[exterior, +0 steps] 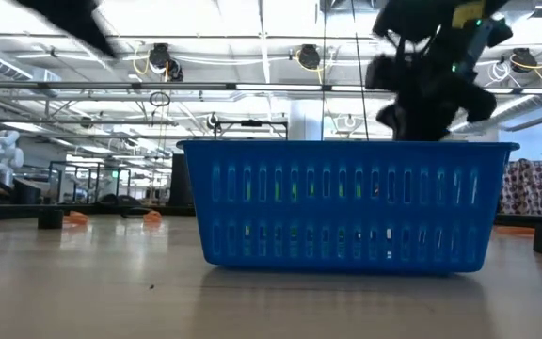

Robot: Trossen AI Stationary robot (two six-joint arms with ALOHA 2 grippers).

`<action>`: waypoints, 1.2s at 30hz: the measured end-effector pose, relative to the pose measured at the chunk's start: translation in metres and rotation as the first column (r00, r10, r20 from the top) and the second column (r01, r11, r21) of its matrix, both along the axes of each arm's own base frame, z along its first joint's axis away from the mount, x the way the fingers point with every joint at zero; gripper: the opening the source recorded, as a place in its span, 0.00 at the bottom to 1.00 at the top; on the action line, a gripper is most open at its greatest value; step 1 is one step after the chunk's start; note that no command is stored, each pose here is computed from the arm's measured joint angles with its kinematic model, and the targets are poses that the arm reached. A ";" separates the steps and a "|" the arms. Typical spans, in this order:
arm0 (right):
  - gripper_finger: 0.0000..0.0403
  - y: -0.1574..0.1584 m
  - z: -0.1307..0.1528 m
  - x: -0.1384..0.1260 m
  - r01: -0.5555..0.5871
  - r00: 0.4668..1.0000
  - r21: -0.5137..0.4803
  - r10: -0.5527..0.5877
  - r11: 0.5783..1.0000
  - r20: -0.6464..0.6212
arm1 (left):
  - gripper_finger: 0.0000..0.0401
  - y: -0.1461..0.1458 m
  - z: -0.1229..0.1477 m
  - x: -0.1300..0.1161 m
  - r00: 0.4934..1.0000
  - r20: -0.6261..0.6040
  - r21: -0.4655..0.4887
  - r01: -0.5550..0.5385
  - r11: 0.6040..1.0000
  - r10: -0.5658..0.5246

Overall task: Sort rubber bands into baskets
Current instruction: Put the orange rubberband into the red bin

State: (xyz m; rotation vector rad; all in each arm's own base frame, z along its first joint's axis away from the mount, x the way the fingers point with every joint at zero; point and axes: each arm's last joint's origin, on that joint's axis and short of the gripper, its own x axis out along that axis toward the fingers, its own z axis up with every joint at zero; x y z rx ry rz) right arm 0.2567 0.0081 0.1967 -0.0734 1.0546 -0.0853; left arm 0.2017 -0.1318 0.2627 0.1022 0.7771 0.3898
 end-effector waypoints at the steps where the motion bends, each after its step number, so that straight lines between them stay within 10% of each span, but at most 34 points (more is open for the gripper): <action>1: 0.00 0.002 0.004 0.000 -0.006 0.999 -0.002 0.006 1.000 0.033 | 0.28 0.002 0.001 0.006 0.998 0.062 0.045 -0.011 0.999 0.008; 12: 0.00 0.024 0.037 0.020 -0.065 0.908 0.035 0.045 0.997 0.416 | 0.28 0.046 -0.023 0.085 0.894 0.441 -0.183 0.010 0.983 0.073; 17: 0.00 0.032 0.037 0.024 -0.070 0.891 0.072 0.030 0.995 0.453 | 0.28 0.060 -0.048 0.117 0.838 0.507 -0.327 -0.033 0.944 0.205; 36: 0.00 0.053 0.022 0.028 -0.034 0.904 0.057 0.006 0.998 0.428 | 0.28 0.056 -0.087 0.152 0.800 0.596 -0.432 0.242 0.869 0.074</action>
